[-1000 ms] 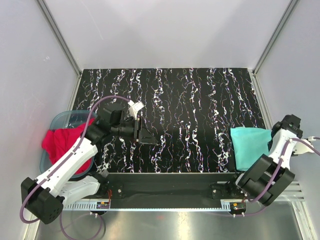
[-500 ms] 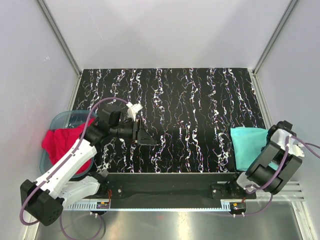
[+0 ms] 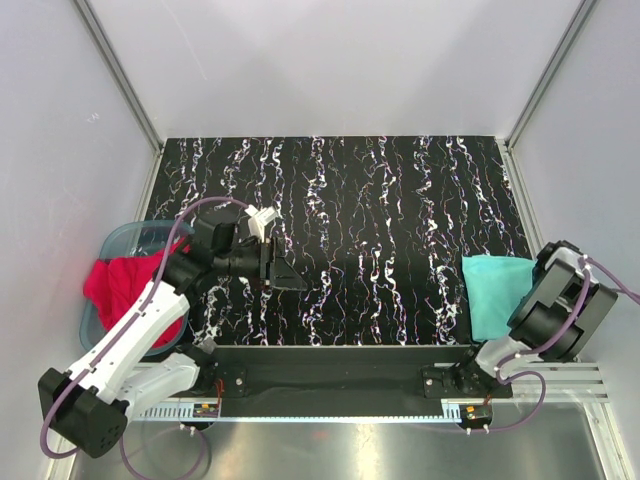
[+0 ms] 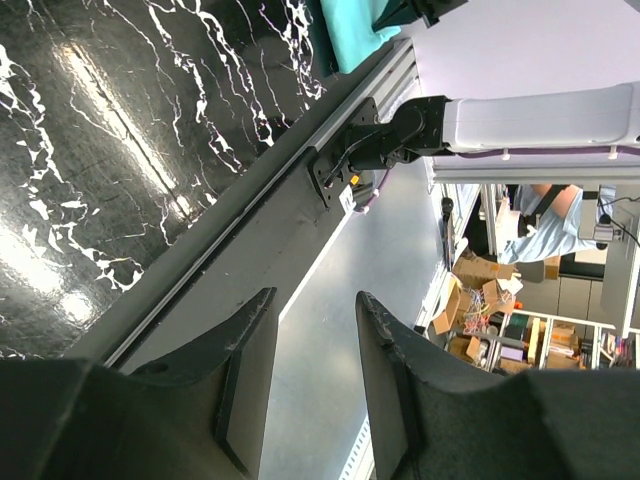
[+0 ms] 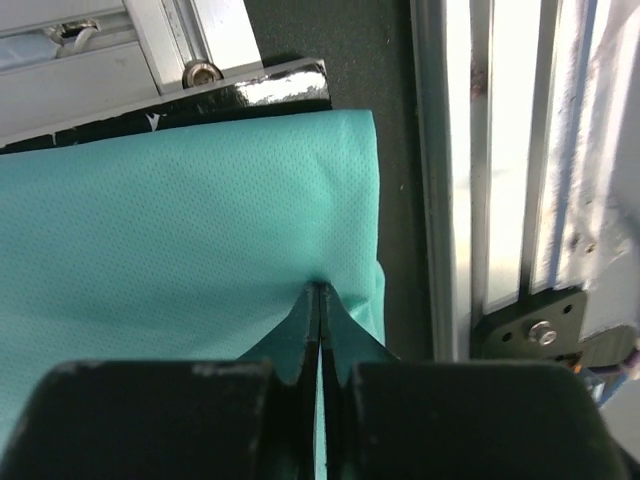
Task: Fold and stack the t-shirts
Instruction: Neatly place the folded tshirt to the corner, then reset both grippers
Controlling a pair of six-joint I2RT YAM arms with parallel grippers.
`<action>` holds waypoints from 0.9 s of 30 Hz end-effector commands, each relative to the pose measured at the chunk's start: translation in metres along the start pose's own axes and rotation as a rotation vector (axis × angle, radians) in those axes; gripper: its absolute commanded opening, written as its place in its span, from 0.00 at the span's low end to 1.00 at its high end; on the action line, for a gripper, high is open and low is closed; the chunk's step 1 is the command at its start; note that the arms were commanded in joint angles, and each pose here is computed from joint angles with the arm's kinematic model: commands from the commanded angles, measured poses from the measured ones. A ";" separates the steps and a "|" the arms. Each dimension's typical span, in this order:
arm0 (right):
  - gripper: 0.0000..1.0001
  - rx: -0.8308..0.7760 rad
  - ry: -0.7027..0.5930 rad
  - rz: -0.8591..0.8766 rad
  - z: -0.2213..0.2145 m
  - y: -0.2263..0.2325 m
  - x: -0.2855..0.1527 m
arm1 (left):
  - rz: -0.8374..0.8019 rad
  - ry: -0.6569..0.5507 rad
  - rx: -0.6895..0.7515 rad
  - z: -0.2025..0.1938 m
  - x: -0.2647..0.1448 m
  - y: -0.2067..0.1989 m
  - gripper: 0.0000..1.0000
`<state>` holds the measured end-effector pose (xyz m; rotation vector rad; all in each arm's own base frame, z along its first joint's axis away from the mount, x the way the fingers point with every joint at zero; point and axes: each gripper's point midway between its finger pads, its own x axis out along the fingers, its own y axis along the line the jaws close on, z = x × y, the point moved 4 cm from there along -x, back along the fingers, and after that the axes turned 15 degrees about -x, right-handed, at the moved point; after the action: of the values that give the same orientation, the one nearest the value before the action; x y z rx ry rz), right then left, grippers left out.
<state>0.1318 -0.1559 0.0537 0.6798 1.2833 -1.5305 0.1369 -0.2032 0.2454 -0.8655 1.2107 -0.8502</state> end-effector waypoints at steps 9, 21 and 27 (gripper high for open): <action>0.20 -0.251 -0.428 0.462 0.024 0.026 -0.158 | -0.036 -0.015 -0.001 0.008 0.001 -0.002 0.42; 0.65 -1.036 -0.202 1.169 -0.229 0.069 -0.262 | 0.046 -0.188 -0.081 0.008 -0.003 0.030 0.49; 1.00 -1.116 -0.098 1.298 -0.253 0.043 -0.240 | 0.013 -0.275 -0.171 -0.003 -0.005 0.054 0.59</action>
<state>0.2193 0.1526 0.1538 0.3746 1.0875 0.1353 0.1277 -0.1774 0.1931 -1.0006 1.1370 -0.6251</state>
